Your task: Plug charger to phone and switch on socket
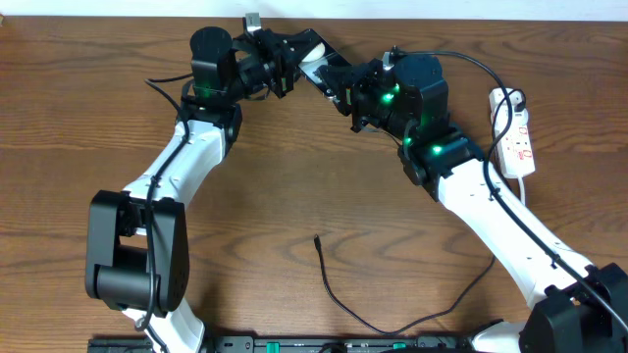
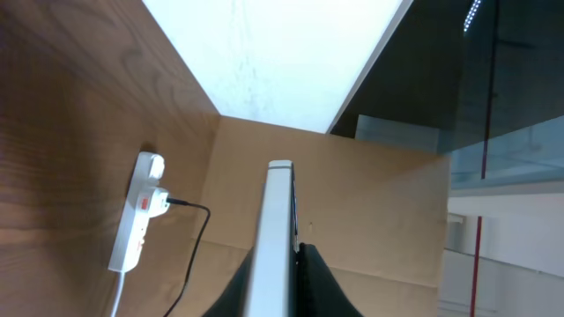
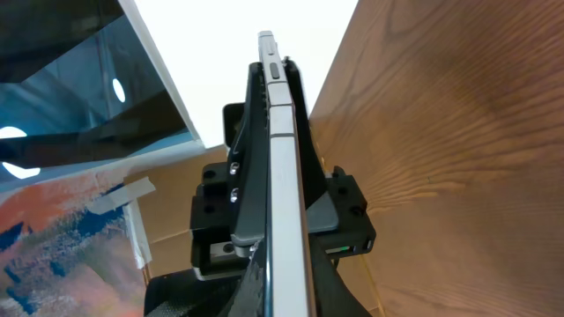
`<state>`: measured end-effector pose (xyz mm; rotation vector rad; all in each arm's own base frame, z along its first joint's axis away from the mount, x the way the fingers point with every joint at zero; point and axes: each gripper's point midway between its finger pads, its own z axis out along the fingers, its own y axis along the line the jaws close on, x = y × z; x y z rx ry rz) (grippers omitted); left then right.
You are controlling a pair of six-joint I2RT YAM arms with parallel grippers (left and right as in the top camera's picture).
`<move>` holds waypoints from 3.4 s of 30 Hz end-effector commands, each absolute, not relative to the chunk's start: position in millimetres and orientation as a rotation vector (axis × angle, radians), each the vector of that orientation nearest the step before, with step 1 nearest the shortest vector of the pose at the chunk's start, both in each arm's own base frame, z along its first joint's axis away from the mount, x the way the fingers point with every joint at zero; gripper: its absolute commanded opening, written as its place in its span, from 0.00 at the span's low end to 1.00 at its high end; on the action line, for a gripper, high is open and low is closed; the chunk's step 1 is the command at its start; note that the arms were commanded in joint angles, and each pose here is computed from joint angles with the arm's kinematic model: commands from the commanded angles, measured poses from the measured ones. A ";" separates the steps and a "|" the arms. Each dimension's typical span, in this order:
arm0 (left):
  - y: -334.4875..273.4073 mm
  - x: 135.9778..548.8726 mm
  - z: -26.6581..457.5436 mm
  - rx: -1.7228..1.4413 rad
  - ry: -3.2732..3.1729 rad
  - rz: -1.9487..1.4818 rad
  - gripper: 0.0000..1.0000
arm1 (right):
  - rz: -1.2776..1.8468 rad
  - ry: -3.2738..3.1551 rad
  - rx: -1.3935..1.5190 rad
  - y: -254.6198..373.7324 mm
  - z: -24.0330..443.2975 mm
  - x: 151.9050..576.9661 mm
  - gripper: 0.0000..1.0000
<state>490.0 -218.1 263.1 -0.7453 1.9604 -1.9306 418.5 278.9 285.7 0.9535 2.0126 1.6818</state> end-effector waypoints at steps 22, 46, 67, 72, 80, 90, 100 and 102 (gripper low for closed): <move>-190.9 499.4 286.0 -0.728 1.882 -1.894 0.07 | 1.689 1.977 0.857 281.3 304.0 418.7 0.92; -28.4 496.6 287.8 -0.789 1.831 -1.883 0.07 | 1.243 2.104 0.236 272.4 271.4 413.6 0.99; -5.8 472.0 289.0 -0.676 1.898 -1.936 0.07 | 0.434 2.630 -0.171 268.4 180.3 331.6 0.99; 4.2 469.2 289.1 -0.663 1.893 -1.923 0.07 | 0.408 2.694 -0.244 275.5 171.1 307.3 0.99; 25.7 468.1 289.1 -0.699 1.863 -1.896 0.08 | 0.508 2.763 -0.249 299.3 160.0 288.3 0.99; 27.0 468.8 289.1 -0.652 1.859 -1.861 0.07 | 0.370 3.051 -0.362 308.9 91.0 236.8 0.92; 46.8 468.9 288.8 -0.664 1.827 -1.811 0.07 | 0.248 3.044 -0.401 309.9 84.5 221.6 0.84; 52.7 468.3 288.8 -0.675 1.818 -1.802 0.08 | 0.218 3.041 -0.370 307.9 82.1 223.0 0.83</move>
